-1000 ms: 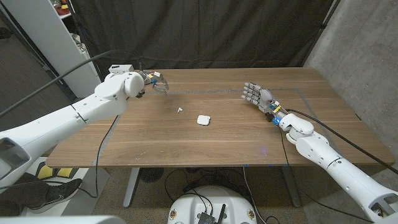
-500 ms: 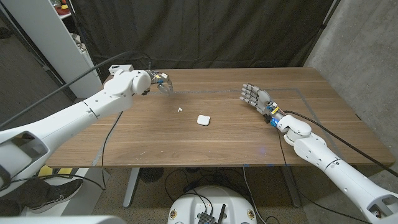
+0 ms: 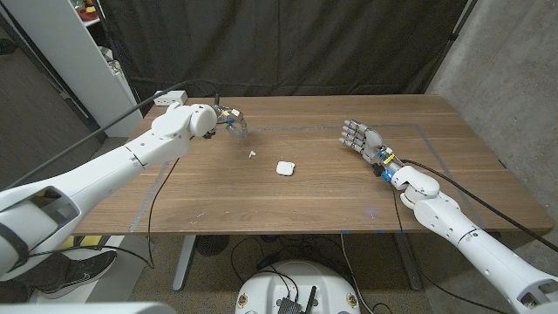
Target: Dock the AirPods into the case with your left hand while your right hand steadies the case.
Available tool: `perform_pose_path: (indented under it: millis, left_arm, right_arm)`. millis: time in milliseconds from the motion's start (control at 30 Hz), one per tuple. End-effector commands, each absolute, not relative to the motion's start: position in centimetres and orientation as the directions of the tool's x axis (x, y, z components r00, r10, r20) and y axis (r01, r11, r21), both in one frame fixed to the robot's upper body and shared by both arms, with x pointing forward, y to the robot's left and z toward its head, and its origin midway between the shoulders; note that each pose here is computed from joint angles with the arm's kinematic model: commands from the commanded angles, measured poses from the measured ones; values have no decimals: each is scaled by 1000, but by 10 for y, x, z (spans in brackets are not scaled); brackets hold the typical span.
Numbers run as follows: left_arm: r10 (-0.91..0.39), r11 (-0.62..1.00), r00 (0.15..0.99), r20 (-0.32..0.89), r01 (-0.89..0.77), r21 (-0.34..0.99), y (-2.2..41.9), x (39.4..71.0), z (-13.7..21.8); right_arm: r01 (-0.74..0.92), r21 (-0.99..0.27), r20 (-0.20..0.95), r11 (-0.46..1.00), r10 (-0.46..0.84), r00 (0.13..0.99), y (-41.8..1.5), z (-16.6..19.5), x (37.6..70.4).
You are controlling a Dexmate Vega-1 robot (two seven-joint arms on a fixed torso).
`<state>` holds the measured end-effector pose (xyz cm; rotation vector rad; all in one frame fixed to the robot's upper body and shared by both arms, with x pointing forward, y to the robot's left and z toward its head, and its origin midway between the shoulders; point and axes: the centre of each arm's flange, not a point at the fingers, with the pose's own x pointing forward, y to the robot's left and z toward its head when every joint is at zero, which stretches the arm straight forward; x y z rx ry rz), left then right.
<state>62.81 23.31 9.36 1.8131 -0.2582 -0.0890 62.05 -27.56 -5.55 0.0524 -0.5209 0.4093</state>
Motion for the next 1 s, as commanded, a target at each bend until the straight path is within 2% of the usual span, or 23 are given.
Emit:
perform_pose_path:
  millis: [33, 1000]
  left_arm:
    - [-254, -243, 966, 41, -105, 964, 215, 639, 80]
    - [-240, -244, 968, 77, -137, 960, 215, 647, 59]
  right_arm:
    - [-381, -32, 506, 924, 343, 791, -287, -67, 614]
    - [-358, 5, 526, 934, 302, 795, -299, -83, 605]
